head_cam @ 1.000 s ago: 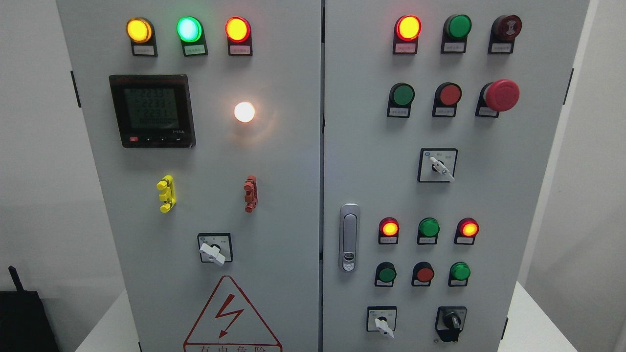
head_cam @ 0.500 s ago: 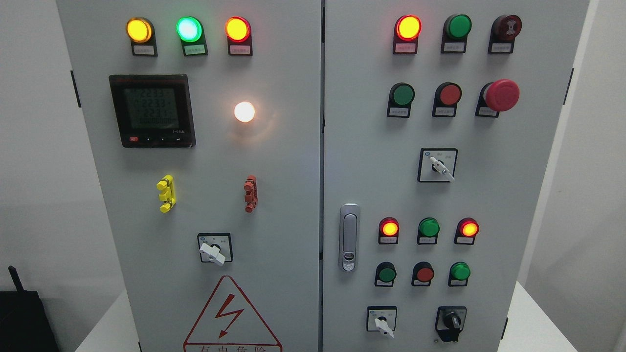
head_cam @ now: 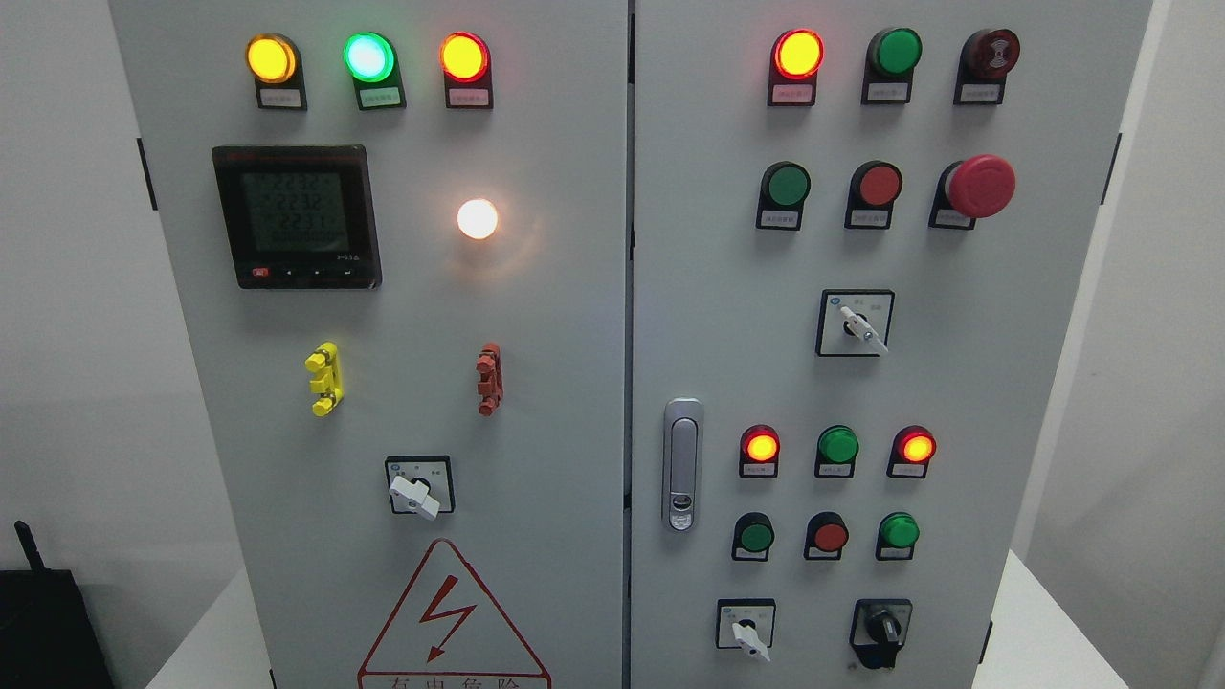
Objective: Trip black knob to open circuit
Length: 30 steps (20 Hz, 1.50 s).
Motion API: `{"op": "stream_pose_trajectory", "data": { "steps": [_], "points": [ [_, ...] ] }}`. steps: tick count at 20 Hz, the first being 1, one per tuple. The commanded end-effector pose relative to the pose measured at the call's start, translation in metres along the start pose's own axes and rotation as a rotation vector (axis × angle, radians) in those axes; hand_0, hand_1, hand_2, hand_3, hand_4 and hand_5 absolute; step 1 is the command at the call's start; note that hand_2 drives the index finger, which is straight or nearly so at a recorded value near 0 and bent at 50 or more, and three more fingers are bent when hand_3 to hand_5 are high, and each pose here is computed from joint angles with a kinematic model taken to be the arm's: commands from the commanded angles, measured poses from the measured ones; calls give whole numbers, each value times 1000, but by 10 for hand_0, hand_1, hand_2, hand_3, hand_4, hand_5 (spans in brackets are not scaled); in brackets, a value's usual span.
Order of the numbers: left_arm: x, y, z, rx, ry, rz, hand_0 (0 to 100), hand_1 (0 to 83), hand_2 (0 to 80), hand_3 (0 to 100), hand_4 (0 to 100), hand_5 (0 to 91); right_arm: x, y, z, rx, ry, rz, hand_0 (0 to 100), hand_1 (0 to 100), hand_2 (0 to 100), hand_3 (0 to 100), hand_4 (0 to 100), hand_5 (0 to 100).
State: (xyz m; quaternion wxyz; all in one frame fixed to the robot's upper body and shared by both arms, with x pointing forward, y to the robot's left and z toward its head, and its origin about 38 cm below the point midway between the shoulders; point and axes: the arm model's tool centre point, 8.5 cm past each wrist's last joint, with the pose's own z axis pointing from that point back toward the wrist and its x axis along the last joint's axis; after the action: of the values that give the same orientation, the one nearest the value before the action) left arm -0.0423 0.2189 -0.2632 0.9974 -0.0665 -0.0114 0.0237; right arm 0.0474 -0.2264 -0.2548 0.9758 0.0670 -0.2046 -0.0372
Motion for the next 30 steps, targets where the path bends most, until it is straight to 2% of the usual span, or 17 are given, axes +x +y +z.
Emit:
{"op": "stream_pose_trajectory", "data": {
  "steps": [1,9,18,30],
  "points": [
    [0,0,0,-1,3,-23,120,389,0,0,0,0,72,10,-6,12,-254,14,0,53,0,0,0,0],
    [0,0,0,-1,3,-23,120,389,0,0,0,0,119,14,9,14,-522,56,0,27,0,0,0,23],
    [0,0,0,-1,5,-23,120,389,0,0,0,0,164,11,28,0,-683,75,0,4,0,0,0,65],
    [0,0,0,-1,5,-23,120,389,0,0,0,0,206,15,72,-25,-891,96,0,0,0,0,0,116]
  ]
}}
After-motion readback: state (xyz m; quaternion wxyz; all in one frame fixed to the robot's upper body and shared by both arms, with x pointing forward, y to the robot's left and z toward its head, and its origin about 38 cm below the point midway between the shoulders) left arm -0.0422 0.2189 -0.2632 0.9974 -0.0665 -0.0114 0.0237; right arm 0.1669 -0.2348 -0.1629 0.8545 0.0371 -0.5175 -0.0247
